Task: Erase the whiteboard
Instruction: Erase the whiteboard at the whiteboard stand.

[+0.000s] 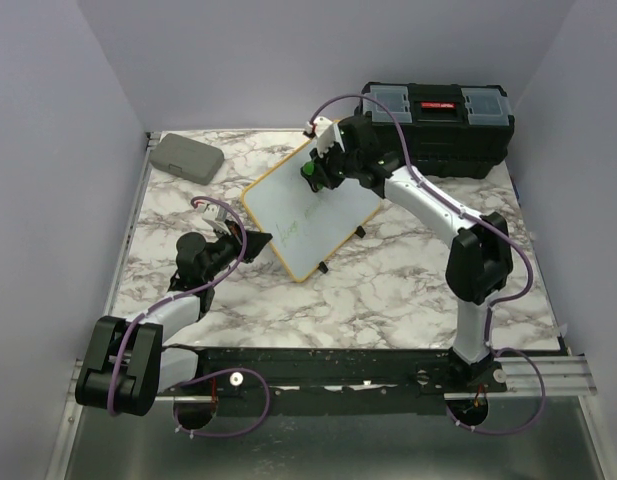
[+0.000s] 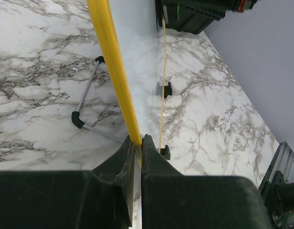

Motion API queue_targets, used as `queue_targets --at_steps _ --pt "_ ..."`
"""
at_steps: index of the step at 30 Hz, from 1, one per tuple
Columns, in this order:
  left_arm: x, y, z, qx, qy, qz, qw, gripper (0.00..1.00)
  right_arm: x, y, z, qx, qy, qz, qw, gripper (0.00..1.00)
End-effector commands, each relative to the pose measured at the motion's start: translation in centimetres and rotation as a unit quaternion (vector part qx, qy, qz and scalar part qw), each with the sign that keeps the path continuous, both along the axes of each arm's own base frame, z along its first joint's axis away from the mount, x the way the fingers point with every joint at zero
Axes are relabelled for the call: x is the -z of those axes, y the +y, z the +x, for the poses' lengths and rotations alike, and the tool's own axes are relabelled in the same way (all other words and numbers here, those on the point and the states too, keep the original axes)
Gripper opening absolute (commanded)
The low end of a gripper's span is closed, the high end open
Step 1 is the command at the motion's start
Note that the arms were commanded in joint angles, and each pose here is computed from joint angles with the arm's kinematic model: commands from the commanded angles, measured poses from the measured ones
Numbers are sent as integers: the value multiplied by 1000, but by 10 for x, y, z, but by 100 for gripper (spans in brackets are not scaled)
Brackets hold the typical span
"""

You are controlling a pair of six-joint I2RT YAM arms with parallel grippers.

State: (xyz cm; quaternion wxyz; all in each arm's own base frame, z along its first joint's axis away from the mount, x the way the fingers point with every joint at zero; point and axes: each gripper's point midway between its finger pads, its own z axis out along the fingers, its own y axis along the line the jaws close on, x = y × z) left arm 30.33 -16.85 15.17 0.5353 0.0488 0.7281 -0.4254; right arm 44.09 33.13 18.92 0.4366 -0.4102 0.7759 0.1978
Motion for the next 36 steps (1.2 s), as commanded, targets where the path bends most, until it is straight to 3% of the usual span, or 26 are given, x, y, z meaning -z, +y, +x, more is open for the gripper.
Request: queue_targets --at_steps 1,10,18,27,31,36 --pt "-13 -14 -10 50 -49 21 997 0 -17 2 35 38 -41 17 998 1" --pt "-12 -14 -10 50 -49 21 997 0 4 26 -18 -105 22 24 994 1" --pt "-11 -14 -9 52 -49 20 997 0 43 -10 -14 -31 24 -36 999 1" --pt "-12 -14 -10 52 -48 20 997 0 -2 -5 31 35 -24 6 999 1" --pt "-12 -14 -10 52 -49 21 997 0 -16 6 34 24 -27 31 999 1" --pt "-12 -14 -10 52 -49 21 997 0 -4 28 -1 -75 15 37 996 1"
